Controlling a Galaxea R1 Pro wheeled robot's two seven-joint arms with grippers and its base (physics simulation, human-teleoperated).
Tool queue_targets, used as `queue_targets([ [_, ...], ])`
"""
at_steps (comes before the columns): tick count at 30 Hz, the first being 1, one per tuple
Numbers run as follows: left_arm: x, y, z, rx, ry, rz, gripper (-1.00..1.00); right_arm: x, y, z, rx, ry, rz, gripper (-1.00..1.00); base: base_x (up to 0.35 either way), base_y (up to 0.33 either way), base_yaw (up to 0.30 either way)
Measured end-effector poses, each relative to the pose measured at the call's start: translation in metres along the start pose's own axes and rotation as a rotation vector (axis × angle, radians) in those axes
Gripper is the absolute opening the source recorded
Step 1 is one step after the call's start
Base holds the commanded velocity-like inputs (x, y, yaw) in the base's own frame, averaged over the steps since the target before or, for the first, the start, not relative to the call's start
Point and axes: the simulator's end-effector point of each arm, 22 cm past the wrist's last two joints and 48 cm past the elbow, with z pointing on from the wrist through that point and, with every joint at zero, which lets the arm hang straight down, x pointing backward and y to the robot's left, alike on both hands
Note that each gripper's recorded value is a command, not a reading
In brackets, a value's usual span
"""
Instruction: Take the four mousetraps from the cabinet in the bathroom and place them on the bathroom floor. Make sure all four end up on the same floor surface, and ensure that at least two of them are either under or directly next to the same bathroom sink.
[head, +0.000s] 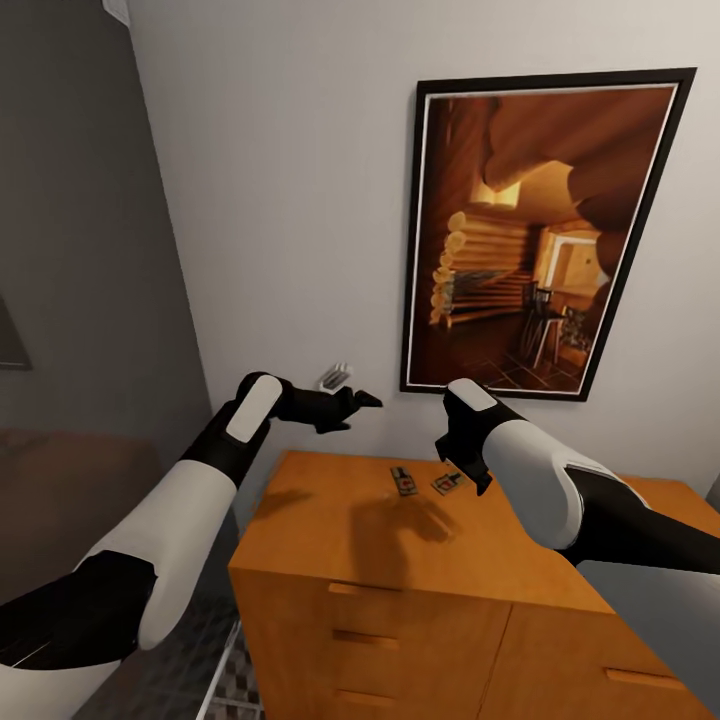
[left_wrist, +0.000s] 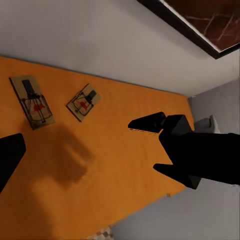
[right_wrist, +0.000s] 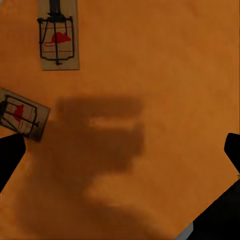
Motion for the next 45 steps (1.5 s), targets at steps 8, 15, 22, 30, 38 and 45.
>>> queue_targets([
  [8, 0.004, 0.0, 0.002, 0.002, 0.01, 0.002, 1.0, 0.0, 0.001, 0.0, -0.002, -0.001, 0.0, 1.0, 0.174, 0.121, 0.0],
  [15, 0.006, -0.002, 0.003, 0.007, 0.015, 0.003, 1.0, 0.0, 0.001, 0.0, -0.004, -0.001, 0.0, 1.0, 0.048, 0.031, 0.0],
  [22, 0.007, -0.015, 0.003, 0.062, 0.016, -0.012, 1.0, 0.0, 0.001, 0.001, -0.004, 0.0, 0.0, 1.0, 0.011, 0.007, 0.0],
  [30, -0.008, -0.027, -0.015, 0.135, -0.017, -0.021, 1.0, -0.001, 0.0, 0.001, -0.003, 0.0, 0.002, 1.0, 0.003, 0.002, 0.0],
  [38, -0.023, -0.08, -0.055, 0.297, -0.056, 0.051, 1.0, -0.01, -0.005, 0.003, 0.003, -0.008, 0.015, 1.0, 0.0, 0.0, 0.0],
  [45, -0.016, -0.109, -0.082, 0.389, -0.042, 0.111, 1.0, -0.021, -0.013, 0.006, 0.012, -0.015, 0.032, 1.0, 0.0, 0.0, 0.0],
])
